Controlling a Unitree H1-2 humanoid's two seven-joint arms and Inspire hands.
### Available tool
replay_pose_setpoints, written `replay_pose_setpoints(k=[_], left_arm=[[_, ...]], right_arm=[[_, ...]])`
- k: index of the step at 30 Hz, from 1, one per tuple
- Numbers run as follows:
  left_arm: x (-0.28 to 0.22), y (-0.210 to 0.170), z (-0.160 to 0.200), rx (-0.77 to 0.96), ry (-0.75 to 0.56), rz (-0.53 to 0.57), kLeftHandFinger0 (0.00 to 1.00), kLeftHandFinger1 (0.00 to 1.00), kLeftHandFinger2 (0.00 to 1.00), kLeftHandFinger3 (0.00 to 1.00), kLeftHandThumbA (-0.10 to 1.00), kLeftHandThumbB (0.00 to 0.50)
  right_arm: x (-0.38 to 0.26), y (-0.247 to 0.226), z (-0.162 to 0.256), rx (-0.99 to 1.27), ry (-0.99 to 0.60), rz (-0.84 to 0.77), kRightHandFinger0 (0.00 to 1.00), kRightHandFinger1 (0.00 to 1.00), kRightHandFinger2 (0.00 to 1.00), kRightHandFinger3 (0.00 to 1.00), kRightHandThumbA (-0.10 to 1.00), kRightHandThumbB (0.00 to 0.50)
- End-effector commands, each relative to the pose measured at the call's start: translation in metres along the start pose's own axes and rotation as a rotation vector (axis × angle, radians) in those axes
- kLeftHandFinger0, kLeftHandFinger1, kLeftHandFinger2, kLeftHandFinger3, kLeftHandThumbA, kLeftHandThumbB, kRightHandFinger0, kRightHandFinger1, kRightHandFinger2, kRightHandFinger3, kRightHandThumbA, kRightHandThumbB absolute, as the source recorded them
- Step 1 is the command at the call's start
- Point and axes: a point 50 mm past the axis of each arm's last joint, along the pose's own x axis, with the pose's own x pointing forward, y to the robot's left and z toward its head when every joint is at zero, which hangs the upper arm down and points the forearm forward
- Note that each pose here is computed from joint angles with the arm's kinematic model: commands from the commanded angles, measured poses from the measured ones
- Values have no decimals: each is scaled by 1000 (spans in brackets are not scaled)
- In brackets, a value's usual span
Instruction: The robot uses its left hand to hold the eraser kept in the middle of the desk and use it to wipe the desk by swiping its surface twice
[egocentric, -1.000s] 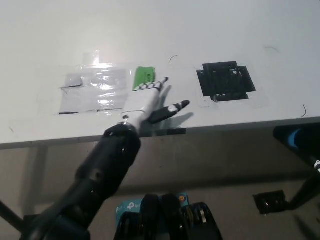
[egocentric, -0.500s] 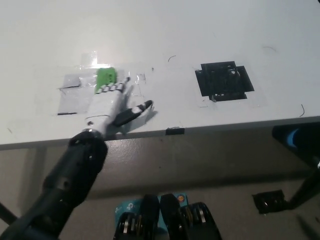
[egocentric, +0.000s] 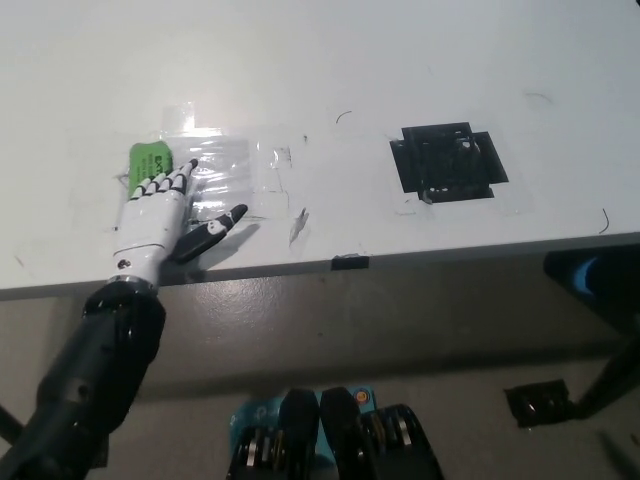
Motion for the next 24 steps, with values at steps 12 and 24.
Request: replay_pose_setpoints(k=[12, 24], left_arm=[[-96, -64, -69, -318, 194, -240, 1000, 1000, 1000, 1000, 1000, 417], [24, 98, 13, -650, -79, 253, 1000, 1000, 1000, 1000, 1000, 369]], right_arm=[[1, -18, 12, -5, -63, -21, 951, 903, 833, 856, 1000, 63], [-7, -22, 2, -27, -39, -6, 929, 889, 841, 868, 1000, 69]])
